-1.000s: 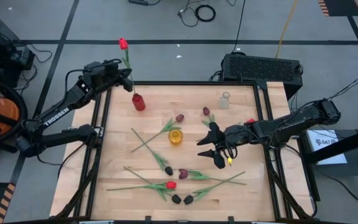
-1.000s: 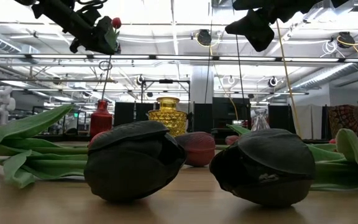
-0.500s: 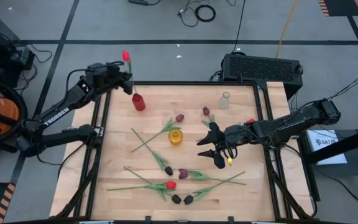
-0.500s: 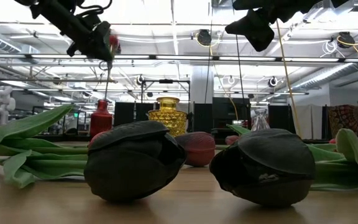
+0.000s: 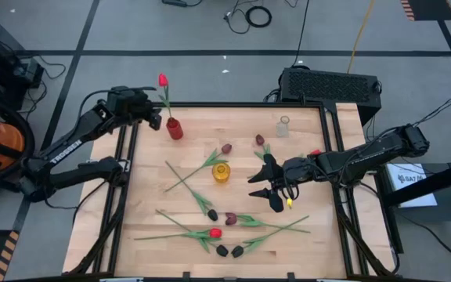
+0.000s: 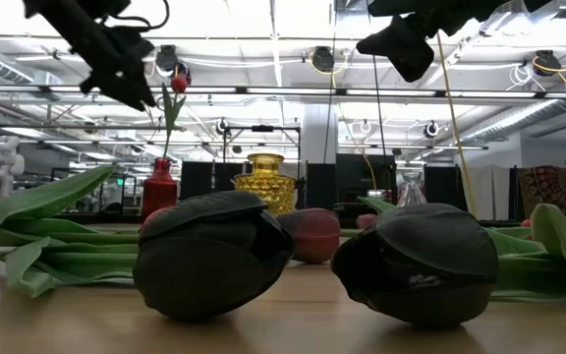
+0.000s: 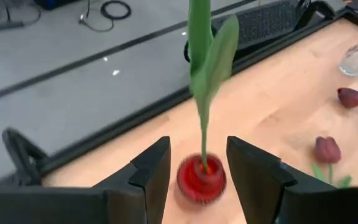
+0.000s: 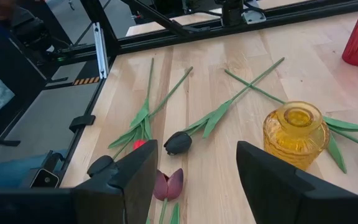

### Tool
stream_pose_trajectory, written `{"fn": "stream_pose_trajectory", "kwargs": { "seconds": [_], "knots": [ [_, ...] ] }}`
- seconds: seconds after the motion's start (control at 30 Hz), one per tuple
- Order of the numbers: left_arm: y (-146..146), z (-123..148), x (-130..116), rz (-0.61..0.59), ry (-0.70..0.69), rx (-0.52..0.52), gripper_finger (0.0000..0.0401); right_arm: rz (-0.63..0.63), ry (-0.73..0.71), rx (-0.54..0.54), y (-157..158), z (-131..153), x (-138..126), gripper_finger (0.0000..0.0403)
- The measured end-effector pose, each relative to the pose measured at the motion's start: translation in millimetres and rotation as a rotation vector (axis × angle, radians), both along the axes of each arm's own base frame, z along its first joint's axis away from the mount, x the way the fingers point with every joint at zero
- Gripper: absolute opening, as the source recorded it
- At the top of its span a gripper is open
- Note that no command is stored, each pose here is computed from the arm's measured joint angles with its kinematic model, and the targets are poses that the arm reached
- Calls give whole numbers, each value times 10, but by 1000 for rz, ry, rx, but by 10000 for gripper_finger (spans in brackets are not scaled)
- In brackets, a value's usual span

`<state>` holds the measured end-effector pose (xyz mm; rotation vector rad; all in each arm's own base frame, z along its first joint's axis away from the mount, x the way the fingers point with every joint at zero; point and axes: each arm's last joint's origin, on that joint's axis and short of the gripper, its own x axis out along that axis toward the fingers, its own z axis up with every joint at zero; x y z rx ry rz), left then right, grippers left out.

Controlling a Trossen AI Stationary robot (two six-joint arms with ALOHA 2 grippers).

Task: Sort flowers into vase by color
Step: Put the bottom red flower into the red vase

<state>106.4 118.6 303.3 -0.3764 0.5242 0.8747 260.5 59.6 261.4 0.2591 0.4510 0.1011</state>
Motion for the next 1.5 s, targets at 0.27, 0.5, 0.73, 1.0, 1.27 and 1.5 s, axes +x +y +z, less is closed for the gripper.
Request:
{"fn": "stream_pose_trajectory", "kwargs": {
  "seconds": [0.27,0.5,0.73,1.0,1.27,1.5],
  "knots": [
    [-456,180,-166,-250,-239,-67,164,-1,10,-1,-1,-10,-3,210],
    [-789,301,-211,-506,-386,-87,164,-1,11,0,-1,-10,-3,210],
    [-974,217,33,-736,-487,-81,164,-2,18,1,-2,-16,-6,210],
    [-1316,-83,420,-917,-415,-84,164,-9,72,1,-8,-62,-29,210],
    [-1912,-170,606,-1093,-393,-73,164,-9,107,-6,-11,-92,-46,210],
    [-2502,-388,700,-1168,-309,-121,164,-15,102,5,-11,-86,-43,210]
  ]
}}
